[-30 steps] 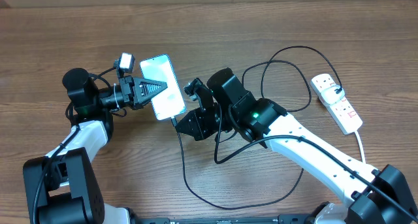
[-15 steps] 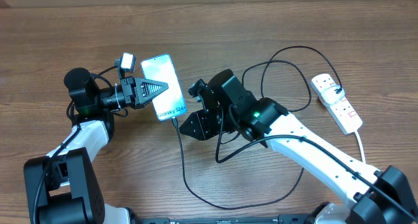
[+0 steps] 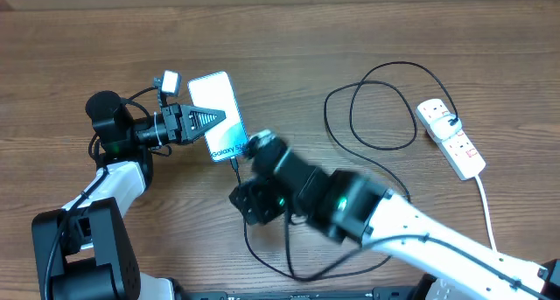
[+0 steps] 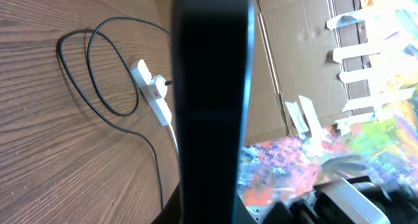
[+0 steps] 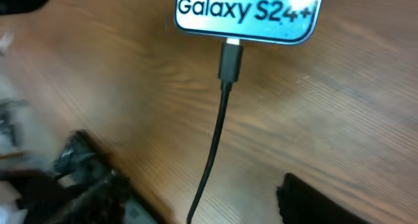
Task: Plug charger to phone and switch on socket
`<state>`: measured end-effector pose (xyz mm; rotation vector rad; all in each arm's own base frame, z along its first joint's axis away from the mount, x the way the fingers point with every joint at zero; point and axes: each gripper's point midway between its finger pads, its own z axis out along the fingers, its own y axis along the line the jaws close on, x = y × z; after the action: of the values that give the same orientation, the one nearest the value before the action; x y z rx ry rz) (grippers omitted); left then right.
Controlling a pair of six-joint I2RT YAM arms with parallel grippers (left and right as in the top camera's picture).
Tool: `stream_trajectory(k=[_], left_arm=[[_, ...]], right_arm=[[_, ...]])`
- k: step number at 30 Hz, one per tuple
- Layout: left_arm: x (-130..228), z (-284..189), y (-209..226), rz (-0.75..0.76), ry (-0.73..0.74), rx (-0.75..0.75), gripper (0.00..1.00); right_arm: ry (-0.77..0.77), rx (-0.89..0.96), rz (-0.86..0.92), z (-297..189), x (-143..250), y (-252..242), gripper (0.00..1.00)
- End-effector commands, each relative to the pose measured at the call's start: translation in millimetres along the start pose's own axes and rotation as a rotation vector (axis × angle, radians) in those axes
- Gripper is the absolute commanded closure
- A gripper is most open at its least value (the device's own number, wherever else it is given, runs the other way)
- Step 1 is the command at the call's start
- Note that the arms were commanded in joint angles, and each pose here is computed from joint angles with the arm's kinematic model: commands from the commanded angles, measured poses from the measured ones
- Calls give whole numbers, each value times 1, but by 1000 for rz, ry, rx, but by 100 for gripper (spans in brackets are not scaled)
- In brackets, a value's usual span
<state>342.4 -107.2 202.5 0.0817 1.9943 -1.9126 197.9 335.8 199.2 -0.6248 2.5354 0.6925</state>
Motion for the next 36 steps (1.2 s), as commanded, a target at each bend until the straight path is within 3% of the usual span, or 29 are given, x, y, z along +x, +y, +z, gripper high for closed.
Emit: stream_trajectory(k=[1,5,8,14,20,36], left_arm=[[-2,2,-7,56,18,10,96],[-2,2,-7,56,18,10,96],[-2,2,-7,56,18,10,96],[-2,2,-7,56,18,10,96],[-2,2,-7,74,20,11,95],[13,17,-11,113,90,43,96]], right_arm=[[-184,230,58,1,-26,-24,39],[-166,234,42,25,-23,-19,49],[-149,270,36,42,-19,-25,52],[-138,272,32,50,-17,-24,66],[-178,228,39,51,-27,-14,96],[-389,153,17,28,-100,-5,96]])
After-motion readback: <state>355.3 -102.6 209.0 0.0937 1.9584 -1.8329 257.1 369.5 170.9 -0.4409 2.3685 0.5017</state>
